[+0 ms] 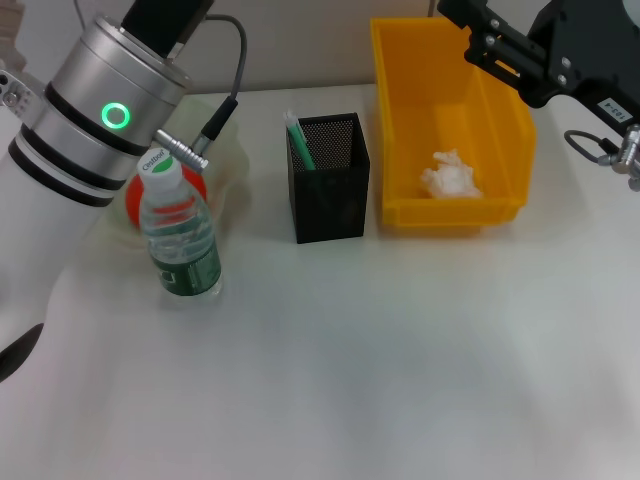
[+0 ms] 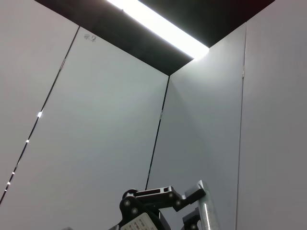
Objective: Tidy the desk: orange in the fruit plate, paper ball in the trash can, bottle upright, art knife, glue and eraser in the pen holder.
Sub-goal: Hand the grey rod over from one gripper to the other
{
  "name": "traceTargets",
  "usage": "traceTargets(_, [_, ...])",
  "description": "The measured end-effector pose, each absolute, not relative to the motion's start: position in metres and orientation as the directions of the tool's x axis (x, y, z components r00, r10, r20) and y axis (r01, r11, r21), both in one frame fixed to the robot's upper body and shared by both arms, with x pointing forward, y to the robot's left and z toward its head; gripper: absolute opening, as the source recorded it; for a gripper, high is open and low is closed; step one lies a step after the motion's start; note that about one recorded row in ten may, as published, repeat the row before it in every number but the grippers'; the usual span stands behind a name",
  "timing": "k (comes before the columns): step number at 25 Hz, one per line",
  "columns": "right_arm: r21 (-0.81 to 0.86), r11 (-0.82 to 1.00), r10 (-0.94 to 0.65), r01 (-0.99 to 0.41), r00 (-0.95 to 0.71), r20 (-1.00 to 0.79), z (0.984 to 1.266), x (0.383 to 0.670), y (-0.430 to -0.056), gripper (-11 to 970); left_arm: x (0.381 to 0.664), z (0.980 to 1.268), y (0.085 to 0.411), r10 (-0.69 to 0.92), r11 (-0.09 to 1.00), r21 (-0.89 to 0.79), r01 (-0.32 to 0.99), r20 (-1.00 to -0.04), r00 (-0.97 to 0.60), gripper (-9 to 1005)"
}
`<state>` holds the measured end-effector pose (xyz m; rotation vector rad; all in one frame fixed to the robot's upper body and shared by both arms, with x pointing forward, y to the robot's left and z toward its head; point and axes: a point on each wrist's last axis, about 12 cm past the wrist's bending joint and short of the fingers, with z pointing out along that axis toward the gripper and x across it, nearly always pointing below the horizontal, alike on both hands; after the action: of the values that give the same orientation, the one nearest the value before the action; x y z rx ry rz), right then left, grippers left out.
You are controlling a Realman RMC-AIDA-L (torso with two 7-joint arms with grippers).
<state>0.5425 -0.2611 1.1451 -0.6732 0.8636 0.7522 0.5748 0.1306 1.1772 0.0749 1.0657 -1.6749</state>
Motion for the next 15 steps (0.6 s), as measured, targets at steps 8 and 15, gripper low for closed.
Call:
traceTargets(8, [-0.213, 0.559, 0.301, -0.801, 0.436, -0.848, 1.1458, 0.5434, -0.2598, 735, 0.5756, 1.1771, 0.1327, -0.754, 0.020, -0.592, 0.805, -0.539, -0.377, 164])
traceTargets(15, [-0.206, 0.558, 0.315, -0.804, 0.434, -0.844, 1.1470, 0.5465, -0.2559, 730, 0.5771, 1.1797, 0.1333, -0.768, 0.025, -0.587, 0.809, -0.530, -0.361, 164])
